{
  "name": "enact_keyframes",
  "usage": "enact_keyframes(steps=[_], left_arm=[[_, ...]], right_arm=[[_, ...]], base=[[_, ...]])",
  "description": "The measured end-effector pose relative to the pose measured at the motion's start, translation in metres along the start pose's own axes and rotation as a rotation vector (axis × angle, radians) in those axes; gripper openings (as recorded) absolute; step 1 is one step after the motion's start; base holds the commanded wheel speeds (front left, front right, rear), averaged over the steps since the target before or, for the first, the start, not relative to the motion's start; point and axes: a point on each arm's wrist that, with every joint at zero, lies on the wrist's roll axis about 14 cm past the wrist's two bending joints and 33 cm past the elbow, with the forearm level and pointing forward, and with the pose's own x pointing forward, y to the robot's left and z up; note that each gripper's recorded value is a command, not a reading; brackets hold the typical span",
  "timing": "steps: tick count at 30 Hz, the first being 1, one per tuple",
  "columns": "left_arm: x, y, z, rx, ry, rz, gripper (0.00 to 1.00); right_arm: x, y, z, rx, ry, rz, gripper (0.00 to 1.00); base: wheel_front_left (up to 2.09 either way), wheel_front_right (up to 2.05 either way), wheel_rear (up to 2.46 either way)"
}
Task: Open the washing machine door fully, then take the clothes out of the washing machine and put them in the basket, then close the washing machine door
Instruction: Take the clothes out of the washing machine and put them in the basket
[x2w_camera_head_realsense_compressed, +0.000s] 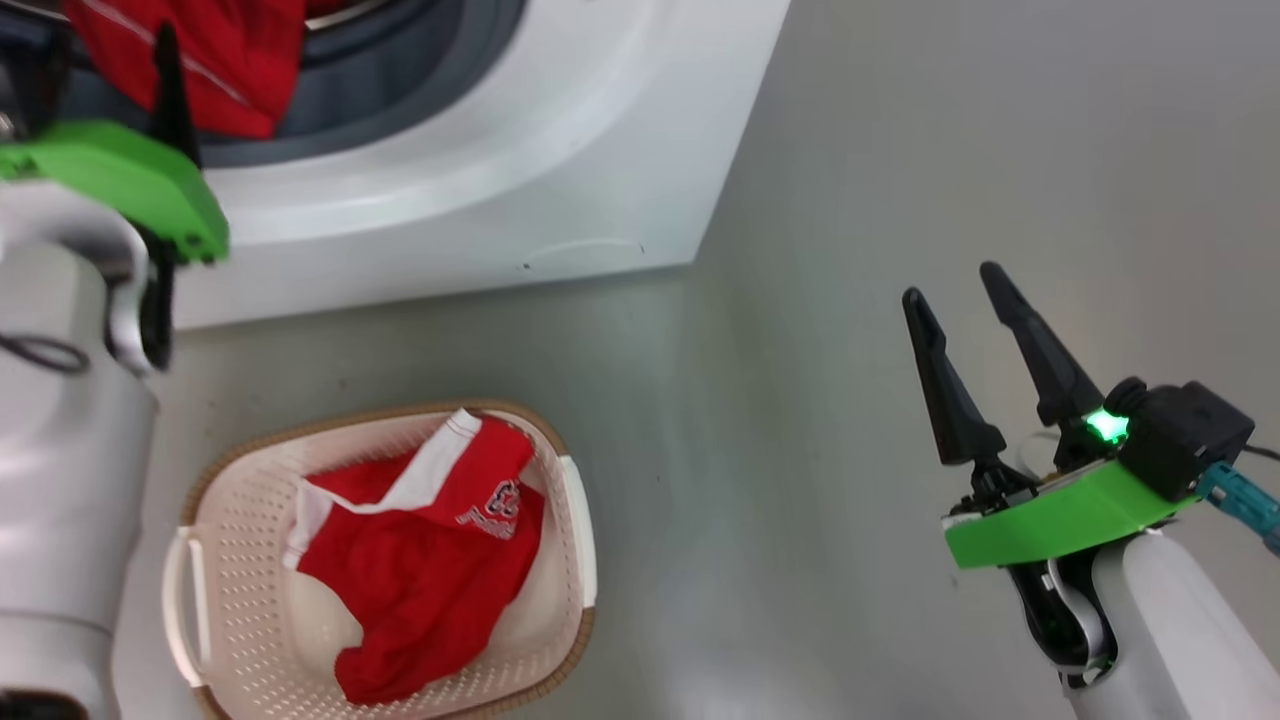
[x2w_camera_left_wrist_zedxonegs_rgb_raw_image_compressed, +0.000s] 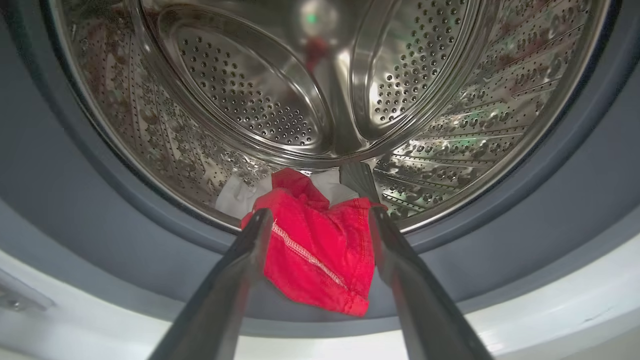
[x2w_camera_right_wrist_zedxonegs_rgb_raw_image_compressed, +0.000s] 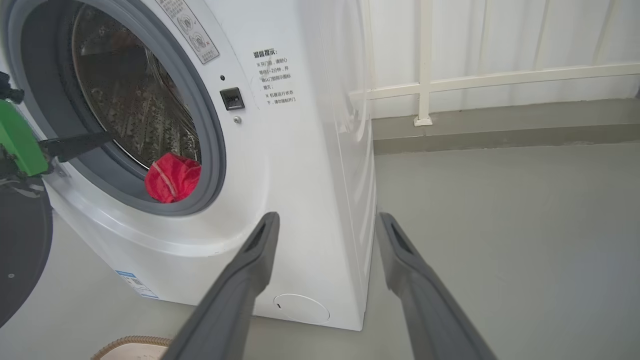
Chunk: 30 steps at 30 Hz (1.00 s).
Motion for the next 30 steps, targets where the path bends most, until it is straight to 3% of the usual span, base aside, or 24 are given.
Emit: enact_keyframes(steps=[16, 30], left_arm=[[0.075, -0.009, -0.04, 0.057, 0.156, 0.005, 1.0], [0.079, -0.009, -0.107, 0.052, 0.437, 0.053, 1.0]], right_arm=[[0.012, -0.029, -0.034, -0.006, 0.065, -0.072, 1.0], [0.014, -0.039, -0.054, 0.0, 0.107, -0.101, 1.0]], base=[[0.0, 0.0, 0.0], [0.0, 0.0, 0.0]])
